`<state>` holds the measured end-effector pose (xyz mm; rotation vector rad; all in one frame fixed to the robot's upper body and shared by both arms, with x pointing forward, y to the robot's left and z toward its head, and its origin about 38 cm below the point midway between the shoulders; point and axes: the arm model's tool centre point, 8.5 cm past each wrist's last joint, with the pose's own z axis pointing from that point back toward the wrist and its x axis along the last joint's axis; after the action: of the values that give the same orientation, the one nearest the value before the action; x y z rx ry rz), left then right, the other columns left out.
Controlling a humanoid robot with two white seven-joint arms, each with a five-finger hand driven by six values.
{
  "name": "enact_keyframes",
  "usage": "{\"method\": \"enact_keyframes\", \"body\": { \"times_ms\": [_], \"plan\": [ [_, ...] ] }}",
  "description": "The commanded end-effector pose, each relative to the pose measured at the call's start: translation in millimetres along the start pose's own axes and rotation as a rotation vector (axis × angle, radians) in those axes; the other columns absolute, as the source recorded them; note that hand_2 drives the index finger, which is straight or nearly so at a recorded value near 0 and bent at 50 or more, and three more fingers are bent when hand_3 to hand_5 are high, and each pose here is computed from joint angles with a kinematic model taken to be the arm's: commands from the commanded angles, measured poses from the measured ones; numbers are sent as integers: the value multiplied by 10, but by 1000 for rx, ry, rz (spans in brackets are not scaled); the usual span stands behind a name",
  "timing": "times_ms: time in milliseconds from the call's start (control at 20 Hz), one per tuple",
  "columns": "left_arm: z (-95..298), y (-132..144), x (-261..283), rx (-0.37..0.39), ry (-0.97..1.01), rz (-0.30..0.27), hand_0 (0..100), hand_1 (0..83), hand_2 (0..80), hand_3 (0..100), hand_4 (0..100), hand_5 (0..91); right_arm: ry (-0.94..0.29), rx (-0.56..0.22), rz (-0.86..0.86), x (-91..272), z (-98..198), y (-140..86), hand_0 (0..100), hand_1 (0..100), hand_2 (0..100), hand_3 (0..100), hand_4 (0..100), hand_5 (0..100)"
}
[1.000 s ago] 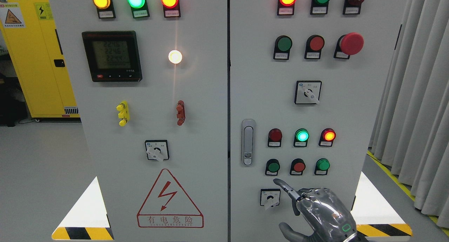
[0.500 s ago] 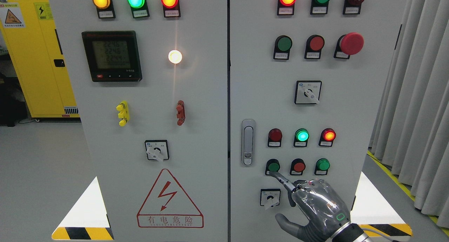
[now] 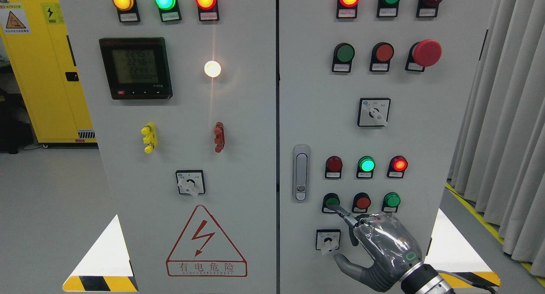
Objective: Press green start button
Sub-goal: 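Press the green push button with the right hand's extended finger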
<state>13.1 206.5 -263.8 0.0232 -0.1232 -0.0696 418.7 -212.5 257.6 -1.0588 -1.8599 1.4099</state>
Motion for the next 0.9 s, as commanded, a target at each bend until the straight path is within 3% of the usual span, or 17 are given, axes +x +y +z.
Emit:
{"method": "enact_keyframes", "body": {
  "times_ms": [0,450,850],
  "plan": [
    [-27,14,296,5,-58,-1,120,556,0,0,0,0,42,13,-12,-174,12,46,441,641,0,760,755,823],
    [-27,14,296,5,-58,-1,120,556,0,0,0,0,52,28,-29,-189,43,133,451,640,0,759,757,823],
    [-26,5,287,5,-57,0,120,556,0,0,0,0,-11,-75,-51,31,140,-142,475,635,0,753,762,821]
  ]
}}
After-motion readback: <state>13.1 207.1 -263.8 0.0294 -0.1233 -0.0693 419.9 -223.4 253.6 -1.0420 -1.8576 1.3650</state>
